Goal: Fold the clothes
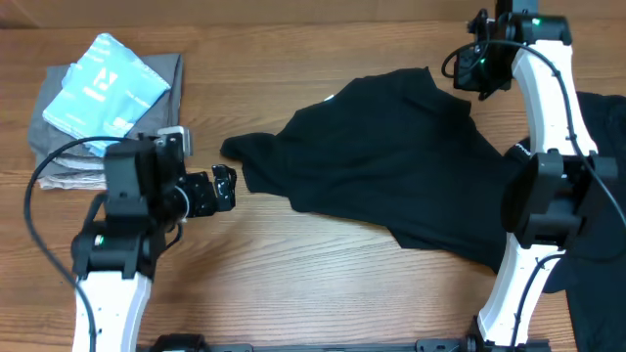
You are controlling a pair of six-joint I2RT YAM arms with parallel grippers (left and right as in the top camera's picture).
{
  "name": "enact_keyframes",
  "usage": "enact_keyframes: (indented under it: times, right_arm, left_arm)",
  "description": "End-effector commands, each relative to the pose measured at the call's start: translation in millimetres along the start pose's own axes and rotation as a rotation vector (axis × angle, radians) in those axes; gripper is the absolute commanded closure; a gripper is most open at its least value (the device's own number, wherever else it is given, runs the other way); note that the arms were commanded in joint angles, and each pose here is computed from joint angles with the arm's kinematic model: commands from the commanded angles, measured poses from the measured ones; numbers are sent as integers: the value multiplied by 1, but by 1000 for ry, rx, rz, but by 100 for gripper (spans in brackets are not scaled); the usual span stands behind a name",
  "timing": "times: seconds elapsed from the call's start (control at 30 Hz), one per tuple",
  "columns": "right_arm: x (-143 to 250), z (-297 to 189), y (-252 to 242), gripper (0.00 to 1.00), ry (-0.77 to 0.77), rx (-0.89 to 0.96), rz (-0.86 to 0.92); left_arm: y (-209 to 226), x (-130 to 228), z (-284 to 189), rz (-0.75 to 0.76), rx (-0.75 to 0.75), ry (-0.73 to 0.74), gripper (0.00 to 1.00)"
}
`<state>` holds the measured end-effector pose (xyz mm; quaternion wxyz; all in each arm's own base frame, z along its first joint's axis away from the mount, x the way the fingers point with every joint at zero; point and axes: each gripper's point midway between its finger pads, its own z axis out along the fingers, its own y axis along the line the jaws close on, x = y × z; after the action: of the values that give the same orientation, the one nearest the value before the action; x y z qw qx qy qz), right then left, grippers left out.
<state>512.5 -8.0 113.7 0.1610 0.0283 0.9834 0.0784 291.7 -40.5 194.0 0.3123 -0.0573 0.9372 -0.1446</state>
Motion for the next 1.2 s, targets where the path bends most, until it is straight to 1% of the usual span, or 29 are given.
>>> enact_keyframes:
  times: [0.0,0.1,0.2,0.3,0.47,0.6,0.77,0.83,1.0,1.17]
  right_arm:
    - [8,20,-7,96,2,8,14]
    - [9,36,-11,96,-15,9,20]
    - [10,49,-18,96,-35,17,56]
    - [14,57,-24,96,-33,20,74]
    - [27,72,-30,96,19,27,89]
    - [37,96,-38,96,60,30,102]
    - [39,126,-44,96,61,32,104]
    - [38,133,-48,96,52,48,115]
    - [33,143,-76,96,13,179,182]
    - [15,140,-96,96,-71,194,234]
  left_arm:
    - [1,9,19,-4,7,96,0]
    - [6,20,32,-51,-10,170,0]
    - [9,26,37,-83,-20,200,0]
    - [7,22,34,-86,-17,181,0]
    - [6,17,30,-118,-18,149,0]
    - [5,14,25,-117,-14,129,0]
    - [3,12,21,-113,-9,112,0]
    - [3,11,21,-112,-9,110,0]
    - [3,11,21,-112,-9,110,0]
    - [8,11,21,-110,-36,104,0]
